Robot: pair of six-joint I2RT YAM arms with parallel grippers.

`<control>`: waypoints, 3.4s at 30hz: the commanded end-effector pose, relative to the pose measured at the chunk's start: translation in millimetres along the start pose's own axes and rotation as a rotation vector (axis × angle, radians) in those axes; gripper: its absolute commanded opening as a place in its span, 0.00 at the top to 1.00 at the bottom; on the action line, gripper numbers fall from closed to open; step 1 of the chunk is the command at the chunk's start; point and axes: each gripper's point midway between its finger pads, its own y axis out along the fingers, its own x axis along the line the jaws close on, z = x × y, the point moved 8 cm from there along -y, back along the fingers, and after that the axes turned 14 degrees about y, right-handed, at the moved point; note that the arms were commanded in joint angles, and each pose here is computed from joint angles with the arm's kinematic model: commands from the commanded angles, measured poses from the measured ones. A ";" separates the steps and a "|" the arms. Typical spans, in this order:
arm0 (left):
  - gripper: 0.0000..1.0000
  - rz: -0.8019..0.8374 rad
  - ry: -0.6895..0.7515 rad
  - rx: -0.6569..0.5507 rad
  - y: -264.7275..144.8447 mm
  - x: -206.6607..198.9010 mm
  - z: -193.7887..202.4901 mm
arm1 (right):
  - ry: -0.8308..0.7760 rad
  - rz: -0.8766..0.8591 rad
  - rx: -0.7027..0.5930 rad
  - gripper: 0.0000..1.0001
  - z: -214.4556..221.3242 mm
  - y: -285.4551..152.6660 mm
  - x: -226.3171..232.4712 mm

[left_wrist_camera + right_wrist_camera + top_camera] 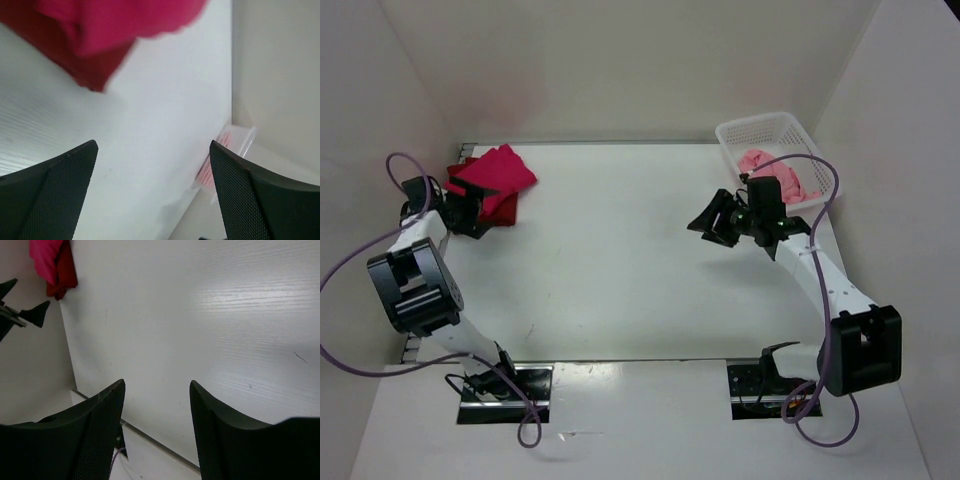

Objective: Fold and stack the t-shirts
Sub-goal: Put the neatly folded tshirt into the corner of the board with the left arm, then grab crumpled tshirt from bin with the right arm, then move the tshirt to the center of the board

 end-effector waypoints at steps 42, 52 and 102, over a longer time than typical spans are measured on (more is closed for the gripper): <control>0.59 0.359 0.866 0.798 -9.6 -96.0 351.9 | 0.168 0.431 -0.633 0.98 -294.4 64.3 -75.7; 0.42 0.433 0.816 0.603 -2.3 -157.9 284.3 | -0.017 -0.079 -0.866 1.00 -254.8 -94.4 101.9; 0.19 0.035 1.105 0.295 42.6 -158.2 258.1 | -0.114 -0.144 -0.238 0.40 -98.3 66.9 130.8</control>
